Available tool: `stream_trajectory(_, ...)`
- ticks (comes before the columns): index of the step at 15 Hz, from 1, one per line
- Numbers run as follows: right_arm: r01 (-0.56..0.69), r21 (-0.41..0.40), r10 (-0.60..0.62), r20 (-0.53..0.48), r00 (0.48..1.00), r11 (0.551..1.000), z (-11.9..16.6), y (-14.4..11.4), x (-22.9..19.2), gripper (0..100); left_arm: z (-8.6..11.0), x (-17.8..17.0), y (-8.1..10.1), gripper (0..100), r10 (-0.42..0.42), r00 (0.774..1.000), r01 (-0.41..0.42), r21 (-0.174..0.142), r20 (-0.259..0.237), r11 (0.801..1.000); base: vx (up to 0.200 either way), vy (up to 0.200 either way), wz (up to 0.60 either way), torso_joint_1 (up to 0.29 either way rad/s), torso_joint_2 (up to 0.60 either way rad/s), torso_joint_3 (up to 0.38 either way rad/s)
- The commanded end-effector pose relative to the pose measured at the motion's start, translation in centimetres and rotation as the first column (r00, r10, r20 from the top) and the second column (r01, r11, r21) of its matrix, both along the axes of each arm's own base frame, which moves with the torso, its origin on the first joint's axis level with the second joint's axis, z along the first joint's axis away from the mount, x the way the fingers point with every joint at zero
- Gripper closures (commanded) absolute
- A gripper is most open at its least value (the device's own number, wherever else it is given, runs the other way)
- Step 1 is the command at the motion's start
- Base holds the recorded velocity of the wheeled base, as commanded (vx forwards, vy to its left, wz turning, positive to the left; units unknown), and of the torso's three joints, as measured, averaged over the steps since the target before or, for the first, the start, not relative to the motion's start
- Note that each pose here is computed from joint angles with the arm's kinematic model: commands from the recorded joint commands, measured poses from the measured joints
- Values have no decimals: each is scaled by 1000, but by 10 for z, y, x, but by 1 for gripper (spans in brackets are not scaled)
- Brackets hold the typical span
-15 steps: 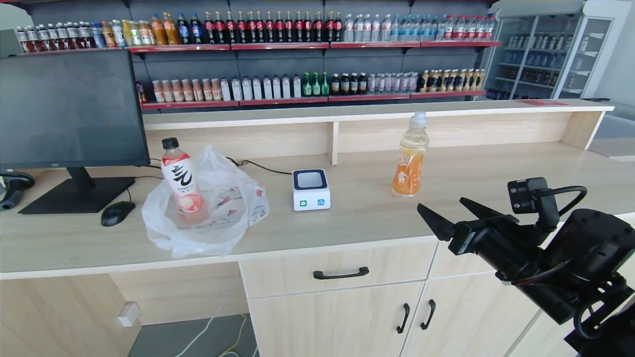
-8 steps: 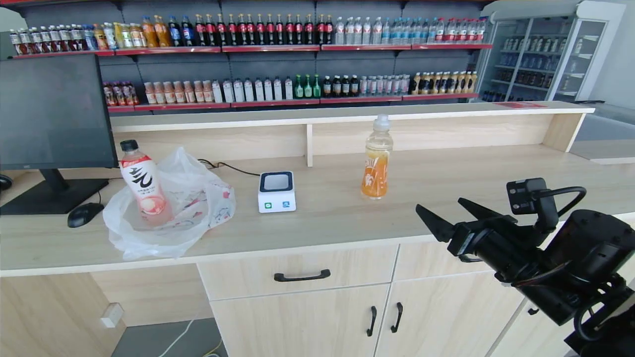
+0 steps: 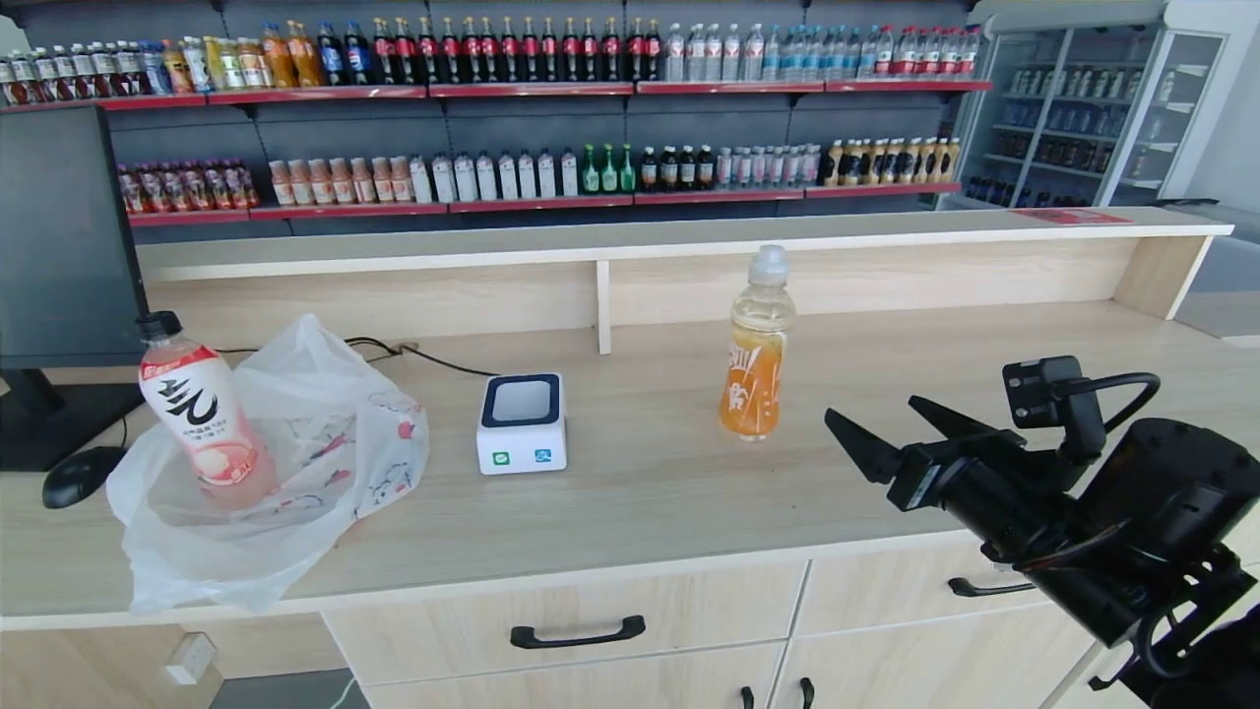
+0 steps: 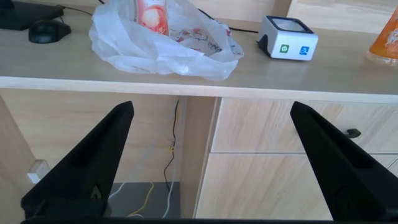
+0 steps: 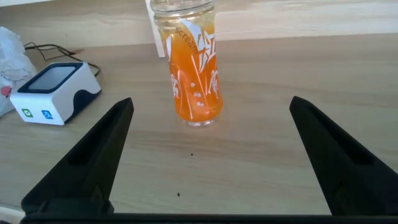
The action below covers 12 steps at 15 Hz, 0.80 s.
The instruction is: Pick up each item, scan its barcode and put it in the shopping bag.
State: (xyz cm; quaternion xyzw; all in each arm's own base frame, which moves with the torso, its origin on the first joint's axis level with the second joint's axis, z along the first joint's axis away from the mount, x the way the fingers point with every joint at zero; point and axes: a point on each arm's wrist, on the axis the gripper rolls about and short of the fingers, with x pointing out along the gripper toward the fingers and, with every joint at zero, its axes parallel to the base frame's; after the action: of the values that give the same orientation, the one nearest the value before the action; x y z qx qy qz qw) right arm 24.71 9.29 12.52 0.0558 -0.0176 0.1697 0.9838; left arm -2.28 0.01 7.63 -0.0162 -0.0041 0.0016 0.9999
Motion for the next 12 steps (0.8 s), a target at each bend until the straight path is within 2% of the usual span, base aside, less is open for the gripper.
stream_trajectory(1,0,-1,0,-3,1000,1000,-1,0,0,0,0,0,0,0,1,1000,-1,-1,1,1000,0,0,0,0,0,0)
stream_trajectory(8,3,-3,-3,-7,1000,1000,-2,0,1,0,0,0,0,0,1,1000,-1,0,1,1000,0,0,0,0,0,0)
stream_trajectory(12,1,-2,-1,-6,1000,1000,-2,0,1,0,0,0,0,0,1,1000,-1,-1,1,1000,200,0,0,-4,-2,2)
